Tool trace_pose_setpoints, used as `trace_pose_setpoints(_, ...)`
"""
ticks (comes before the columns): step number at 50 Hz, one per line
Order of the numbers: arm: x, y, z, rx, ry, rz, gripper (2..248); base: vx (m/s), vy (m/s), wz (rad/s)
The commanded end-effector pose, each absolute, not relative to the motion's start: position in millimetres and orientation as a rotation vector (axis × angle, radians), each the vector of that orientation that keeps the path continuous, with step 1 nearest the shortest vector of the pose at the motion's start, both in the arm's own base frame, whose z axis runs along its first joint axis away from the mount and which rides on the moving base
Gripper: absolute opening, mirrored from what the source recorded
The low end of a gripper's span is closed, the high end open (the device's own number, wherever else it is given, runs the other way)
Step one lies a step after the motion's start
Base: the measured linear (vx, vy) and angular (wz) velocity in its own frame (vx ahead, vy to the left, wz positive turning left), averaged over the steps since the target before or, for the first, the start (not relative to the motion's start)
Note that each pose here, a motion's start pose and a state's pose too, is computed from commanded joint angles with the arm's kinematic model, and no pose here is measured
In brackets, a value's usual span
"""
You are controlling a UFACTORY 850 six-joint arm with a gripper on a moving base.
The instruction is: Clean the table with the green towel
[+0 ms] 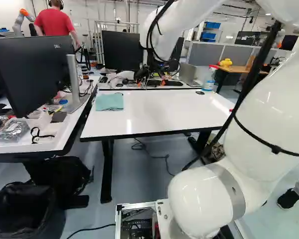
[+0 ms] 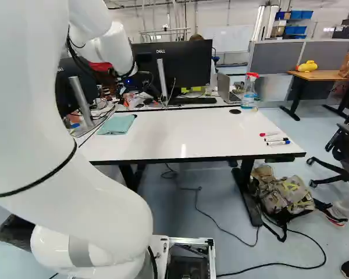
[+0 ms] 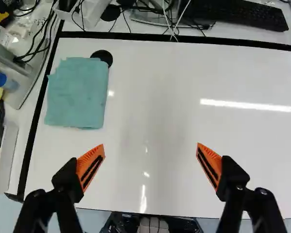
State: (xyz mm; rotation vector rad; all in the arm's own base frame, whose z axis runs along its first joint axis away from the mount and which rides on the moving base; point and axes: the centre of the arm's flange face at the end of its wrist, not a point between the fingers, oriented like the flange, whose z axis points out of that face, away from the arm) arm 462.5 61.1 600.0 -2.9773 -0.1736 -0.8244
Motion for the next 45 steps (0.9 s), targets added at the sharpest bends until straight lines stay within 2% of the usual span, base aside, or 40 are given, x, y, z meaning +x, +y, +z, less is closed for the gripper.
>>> trace_pose_setpoints(25, 425.1, 25.2, 598.3, -2.997, -0.066, -0.841, 247, 0.0, 0.0, 0.0)
trace_pose_setpoints(45, 423.5, 23.5, 597.6, -2.997, -0.061, -0.845, 247, 0.0, 0.0, 0.0)
